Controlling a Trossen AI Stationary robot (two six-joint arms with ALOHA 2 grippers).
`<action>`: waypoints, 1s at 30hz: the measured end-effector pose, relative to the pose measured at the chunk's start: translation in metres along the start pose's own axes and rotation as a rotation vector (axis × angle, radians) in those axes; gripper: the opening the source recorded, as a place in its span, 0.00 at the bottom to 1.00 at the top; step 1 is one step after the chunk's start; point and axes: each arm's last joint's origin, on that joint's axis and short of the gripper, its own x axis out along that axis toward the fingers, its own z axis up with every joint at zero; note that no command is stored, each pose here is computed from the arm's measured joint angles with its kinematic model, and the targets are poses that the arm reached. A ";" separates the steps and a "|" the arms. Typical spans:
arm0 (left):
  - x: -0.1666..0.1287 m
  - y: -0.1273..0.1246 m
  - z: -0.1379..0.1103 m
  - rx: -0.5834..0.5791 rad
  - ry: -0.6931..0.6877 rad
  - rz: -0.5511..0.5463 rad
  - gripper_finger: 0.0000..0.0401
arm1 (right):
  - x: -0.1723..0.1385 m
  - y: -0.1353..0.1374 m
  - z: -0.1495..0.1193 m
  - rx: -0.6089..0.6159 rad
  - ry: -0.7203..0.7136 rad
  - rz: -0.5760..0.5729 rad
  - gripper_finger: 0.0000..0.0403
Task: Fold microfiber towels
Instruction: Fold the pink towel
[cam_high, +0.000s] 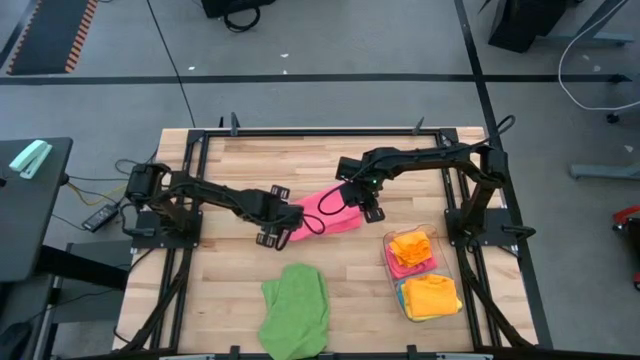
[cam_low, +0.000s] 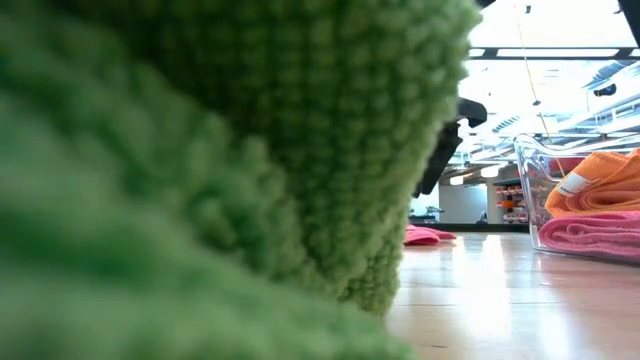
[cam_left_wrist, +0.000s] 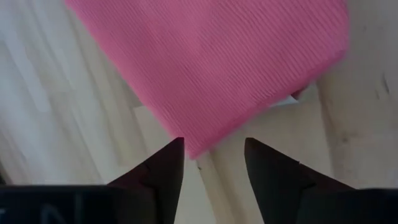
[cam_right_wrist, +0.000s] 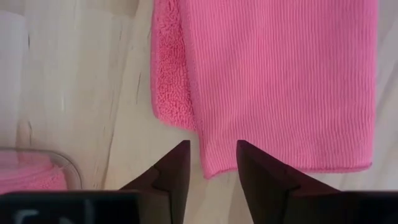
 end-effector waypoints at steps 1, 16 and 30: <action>0.000 -0.001 0.001 0.020 -0.005 0.010 0.45 | 0.000 0.000 0.000 0.004 0.001 0.000 0.34; 0.029 -0.033 -0.019 0.277 -0.018 0.192 0.47 | 0.000 -0.003 0.005 0.004 -0.056 -0.026 0.33; 0.041 -0.033 -0.026 0.318 -0.057 0.248 0.36 | 0.000 -0.002 0.011 0.019 -0.113 -0.008 0.33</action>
